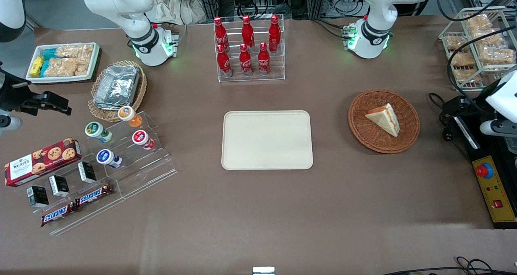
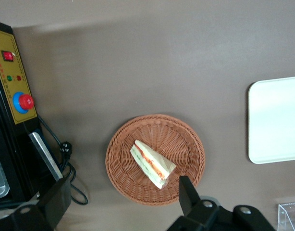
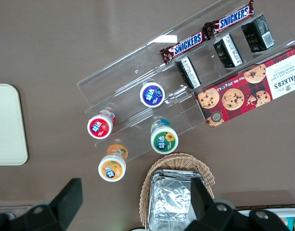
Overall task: Place sandwich from basket to tray
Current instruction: 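Move the left gripper toward the wicker basket above the sandwich, then lower the open left gripper around the wrapped sandwich in the basket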
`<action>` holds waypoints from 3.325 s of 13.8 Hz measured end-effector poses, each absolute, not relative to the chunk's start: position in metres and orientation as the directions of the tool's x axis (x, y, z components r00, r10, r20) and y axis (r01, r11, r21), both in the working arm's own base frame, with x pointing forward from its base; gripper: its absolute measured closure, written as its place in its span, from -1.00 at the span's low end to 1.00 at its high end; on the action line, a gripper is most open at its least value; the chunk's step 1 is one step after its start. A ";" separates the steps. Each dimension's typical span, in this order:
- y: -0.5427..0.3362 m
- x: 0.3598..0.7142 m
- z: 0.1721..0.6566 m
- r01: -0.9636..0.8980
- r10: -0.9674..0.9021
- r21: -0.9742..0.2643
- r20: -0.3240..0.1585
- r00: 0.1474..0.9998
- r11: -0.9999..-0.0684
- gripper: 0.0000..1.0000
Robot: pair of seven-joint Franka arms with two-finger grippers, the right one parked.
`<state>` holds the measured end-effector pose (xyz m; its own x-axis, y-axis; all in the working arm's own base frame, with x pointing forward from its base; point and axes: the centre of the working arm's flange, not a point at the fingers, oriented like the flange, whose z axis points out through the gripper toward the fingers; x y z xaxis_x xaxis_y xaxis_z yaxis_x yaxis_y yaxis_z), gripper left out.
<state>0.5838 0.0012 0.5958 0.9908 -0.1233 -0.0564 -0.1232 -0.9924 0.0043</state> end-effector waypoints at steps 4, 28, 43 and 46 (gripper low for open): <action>0.002 0.564 0.611 -0.060 -0.060 0.005 -0.084 0.995 -0.998 -1.00; -0.014 0.436 0.423 0.201 0.196 0.035 -0.111 0.974 -0.979 -1.00; 0.040 0.432 0.299 0.717 0.652 0.101 -0.346 0.675 -0.689 -1.00; 0.039 0.433 0.273 0.761 0.694 0.060 -0.370 0.618 -0.646 -1.00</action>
<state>0.4332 0.0386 0.2728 0.6179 0.6938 -0.3699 0.7611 -0.6459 0.0597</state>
